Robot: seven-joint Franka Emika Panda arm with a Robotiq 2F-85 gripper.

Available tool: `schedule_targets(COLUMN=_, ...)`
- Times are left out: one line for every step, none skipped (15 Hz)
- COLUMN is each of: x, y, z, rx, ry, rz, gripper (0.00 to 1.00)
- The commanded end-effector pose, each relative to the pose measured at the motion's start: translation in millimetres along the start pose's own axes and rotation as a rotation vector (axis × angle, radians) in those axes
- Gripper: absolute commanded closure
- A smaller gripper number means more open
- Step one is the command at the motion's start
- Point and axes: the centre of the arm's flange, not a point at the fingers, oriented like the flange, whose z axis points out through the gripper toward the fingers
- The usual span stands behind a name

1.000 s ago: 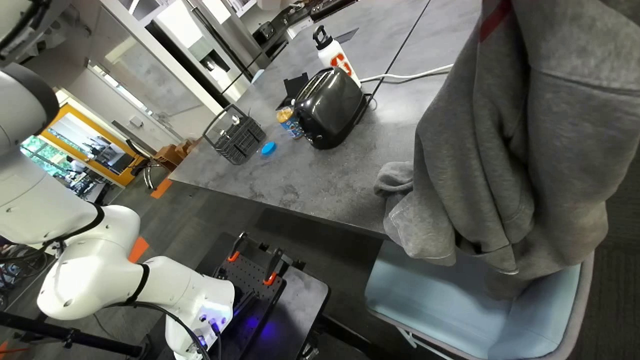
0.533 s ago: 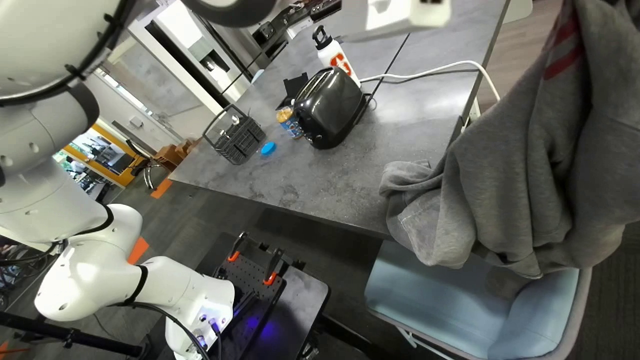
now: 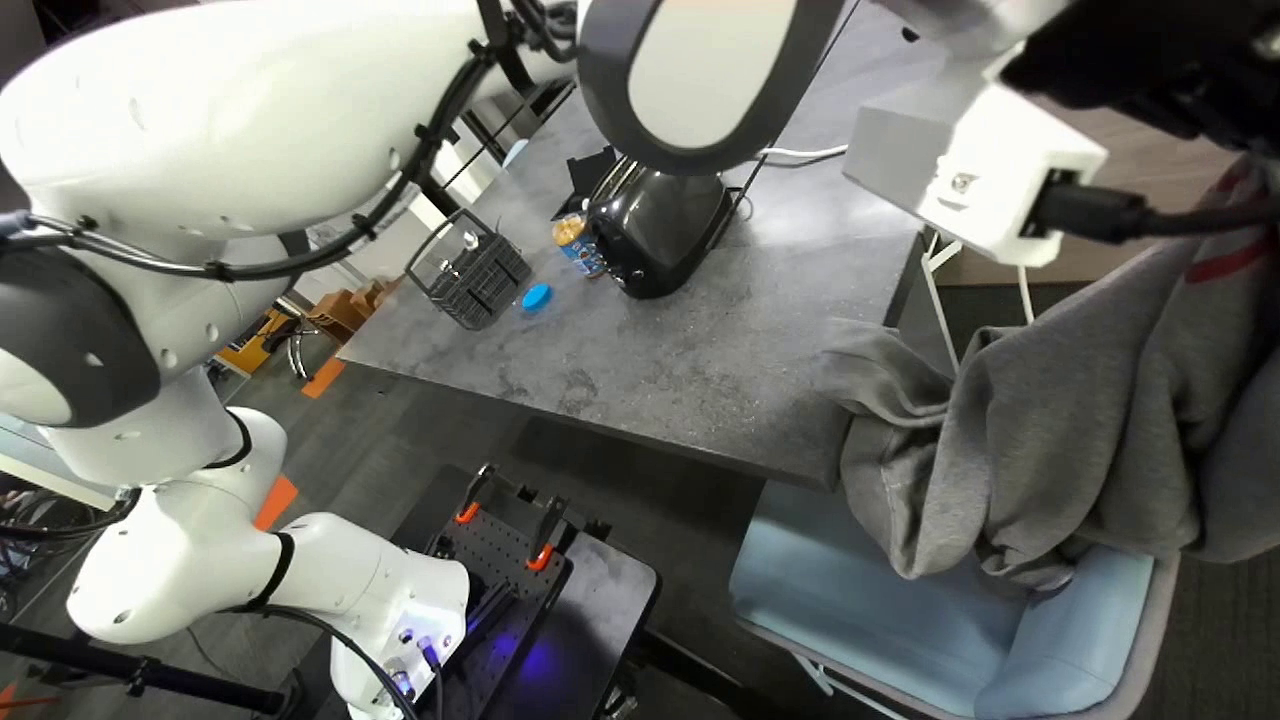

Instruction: Remove the fleece from the table and put on the blue chair

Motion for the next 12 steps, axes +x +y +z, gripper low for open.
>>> schedule_targets(x=18.5, y=-5.2, z=30.1, rx=-0.014, ry=-0.018, rz=0.032, gripper=0.68)
schedule_targets(x=16.4, y=-10.1, z=37.1, rx=-0.014, ry=-0.025, rz=0.030, gripper=0.61)
schedule_targets(x=14.3, y=-13.5, z=41.2, rx=-0.013, ry=-0.030, rz=0.025, gripper=0.54)
schedule_targets(x=11.8, y=-17.5, z=45.0, rx=-0.011, ry=-0.033, rz=0.015, gripper=0.45)
schedule_targets(x=10.3, y=-21.1, z=47.7, rx=-0.011, ry=-0.033, rz=0.008, gripper=0.39)
schedule_targets(x=7.9, y=-24.5, z=48.8, rx=-0.009, ry=-0.037, rz=-0.001, gripper=0.31)
schedule_targets(x=5.8, y=-27.6, z=48.2, rx=-0.009, ry=-0.035, rz=-0.007, gripper=0.24)
schedule_targets(x=0.5, y=-33.1, z=46.3, rx=0.003, ry=-0.041, rz=-0.024, gripper=0.16)
schedule_targets(x=-5.6, y=-39.5, z=43.8, rx=0.012, ry=-0.050, rz=-0.045, gripper=0.09)
schedule_targets(x=-13.2, y=-47.7, z=41.2, rx=0.029, ry=-0.072, rz=-0.078, gripper=0.01)
schedule_targets(x=-22.7, y=-57.4, z=39.2, rx=0.057, ry=-0.105, rz=-0.125, gripper=0.00)
schedule_targets(x=-36.1, y=-69.1, z=35.1, rx=0.083, ry=-0.134, rz=-0.174, gripper=0.00)
